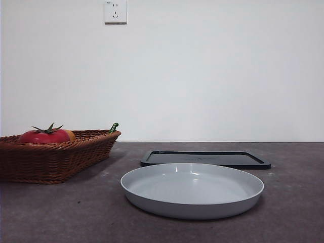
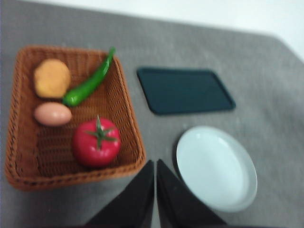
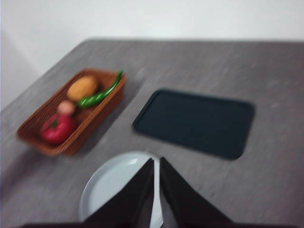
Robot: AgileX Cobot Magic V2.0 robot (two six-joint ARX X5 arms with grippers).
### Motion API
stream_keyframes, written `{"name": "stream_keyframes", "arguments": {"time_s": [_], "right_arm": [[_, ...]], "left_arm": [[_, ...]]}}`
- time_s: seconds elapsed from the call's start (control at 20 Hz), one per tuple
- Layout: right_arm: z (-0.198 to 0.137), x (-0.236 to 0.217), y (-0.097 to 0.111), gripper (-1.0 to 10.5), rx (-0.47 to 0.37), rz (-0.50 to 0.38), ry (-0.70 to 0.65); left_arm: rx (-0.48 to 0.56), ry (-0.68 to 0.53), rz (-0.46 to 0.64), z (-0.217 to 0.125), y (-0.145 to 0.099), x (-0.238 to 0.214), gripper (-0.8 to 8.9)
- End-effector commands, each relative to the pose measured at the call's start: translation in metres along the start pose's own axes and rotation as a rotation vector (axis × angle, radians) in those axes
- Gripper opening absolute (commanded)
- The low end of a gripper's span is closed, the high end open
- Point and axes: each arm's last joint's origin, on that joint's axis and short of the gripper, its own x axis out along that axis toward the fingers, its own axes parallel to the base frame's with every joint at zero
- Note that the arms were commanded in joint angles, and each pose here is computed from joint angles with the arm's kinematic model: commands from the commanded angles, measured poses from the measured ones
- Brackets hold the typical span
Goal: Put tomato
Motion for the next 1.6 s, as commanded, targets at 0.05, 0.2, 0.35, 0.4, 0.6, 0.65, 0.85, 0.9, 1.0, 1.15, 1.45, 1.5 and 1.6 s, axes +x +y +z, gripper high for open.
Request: {"name": "stream_keyframes", "arguments": {"time_s": [0.05,0.2,0.35,0.4,0.6,0.65,0.85,0.9,1.0,1.15,1.45,1.5,1.6], "right_arm": [[0.004,-0.001,0.004,0.1,-0.045,0.036,0.048],[0.001,0.002,0.005,0.1,-0.048,0.063,0.119],[-0.005,0.005,0.008,0.1,-0.066,0.097,0.189],[-0.006,0.005,0.009,0.1,-0.071,0.107,0.195],[-0.006,0.005,0.011,0.1,-0.076,0.118,0.197],[-0.006,0.005,0.011,0.5,-0.076,0.119,0.197],[-0.006,0.005,0.011,3.9,-0.073,0.118,0.196],[-0.006,0.006,0.011,4.0,-0.073,0.118,0.196],[-0.006,0.006,0.011,4.0,-0.073,0.118,0.197],[-0.005,0.007,0.010,4.0,-0.075,0.118,0.192],[-0.004,0.007,0.010,4.0,-0.077,0.119,0.187],[-0.004,0.007,0.010,4.0,-0.078,0.119,0.185],[-0.004,0.007,0.010,4.0,-0.080,0.119,0.181]], "left_arm": [[0.079,0.023,-0.038,0.007,-0.005,-0.004,0.09],[0.087,0.059,-0.066,0.008,-0.007,-0.004,0.09],[0.082,0.085,-0.071,0.006,-0.008,-0.004,0.09],[0.082,0.086,-0.071,0.006,-0.008,-0.004,0.09],[0.080,0.086,-0.071,0.006,-0.008,-0.004,1.02],[0.080,0.086,-0.071,0.006,-0.008,-0.004,1.87],[0.078,0.089,-0.070,0.006,-0.007,-0.003,3.77],[0.076,0.092,-0.070,0.006,-0.007,-0.002,3.85],[0.073,0.096,-0.058,0.009,-0.004,0.003,3.85],[0.076,0.095,0.008,0.018,0.004,0.017,3.85],[0.073,0.117,0.016,0.039,0.028,0.075,3.85],[0.076,0.129,0.034,0.041,0.032,0.086,3.85],[0.087,0.157,0.057,0.043,0.040,0.111,3.85]]}}
